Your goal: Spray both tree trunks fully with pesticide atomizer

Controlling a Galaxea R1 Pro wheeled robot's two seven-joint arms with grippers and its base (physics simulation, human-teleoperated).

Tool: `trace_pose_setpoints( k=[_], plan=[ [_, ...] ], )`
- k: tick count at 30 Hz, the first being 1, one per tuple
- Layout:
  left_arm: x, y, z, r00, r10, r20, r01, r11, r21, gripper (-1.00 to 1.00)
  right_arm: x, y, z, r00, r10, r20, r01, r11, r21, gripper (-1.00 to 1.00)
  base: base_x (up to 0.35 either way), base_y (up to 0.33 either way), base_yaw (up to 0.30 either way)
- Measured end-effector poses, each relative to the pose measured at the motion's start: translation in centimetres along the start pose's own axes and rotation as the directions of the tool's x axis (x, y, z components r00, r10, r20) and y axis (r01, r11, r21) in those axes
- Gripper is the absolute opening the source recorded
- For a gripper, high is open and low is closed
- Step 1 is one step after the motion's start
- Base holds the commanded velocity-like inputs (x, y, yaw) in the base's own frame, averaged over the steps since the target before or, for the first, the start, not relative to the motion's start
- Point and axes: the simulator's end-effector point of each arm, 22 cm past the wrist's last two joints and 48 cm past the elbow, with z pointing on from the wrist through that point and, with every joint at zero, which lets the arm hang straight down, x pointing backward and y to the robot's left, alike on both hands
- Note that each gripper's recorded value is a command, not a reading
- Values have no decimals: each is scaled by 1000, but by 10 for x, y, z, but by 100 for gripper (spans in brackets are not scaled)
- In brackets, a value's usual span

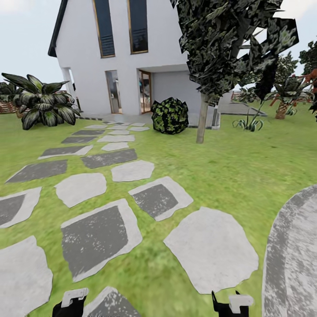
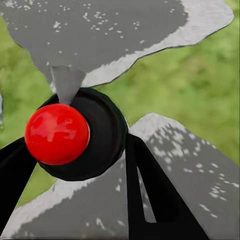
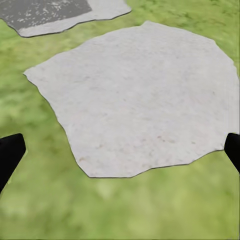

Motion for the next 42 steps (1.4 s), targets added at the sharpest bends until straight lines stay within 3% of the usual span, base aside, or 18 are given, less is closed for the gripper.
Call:
trace_pose_setpoints(
  k=[19,42],
  plan=[
    [-17,-2,-11,1000,-1,0,1,1000,2,-100,-20,-2,-5,1000,0,1,0,1000,0,100,15,0,276],
    [-17,-1,-11,1000,-6,-3,6,1000,-1,-100,-20,-2,-6,1000,0,1,0,1000,0,100,334,0,276]
  ],
)
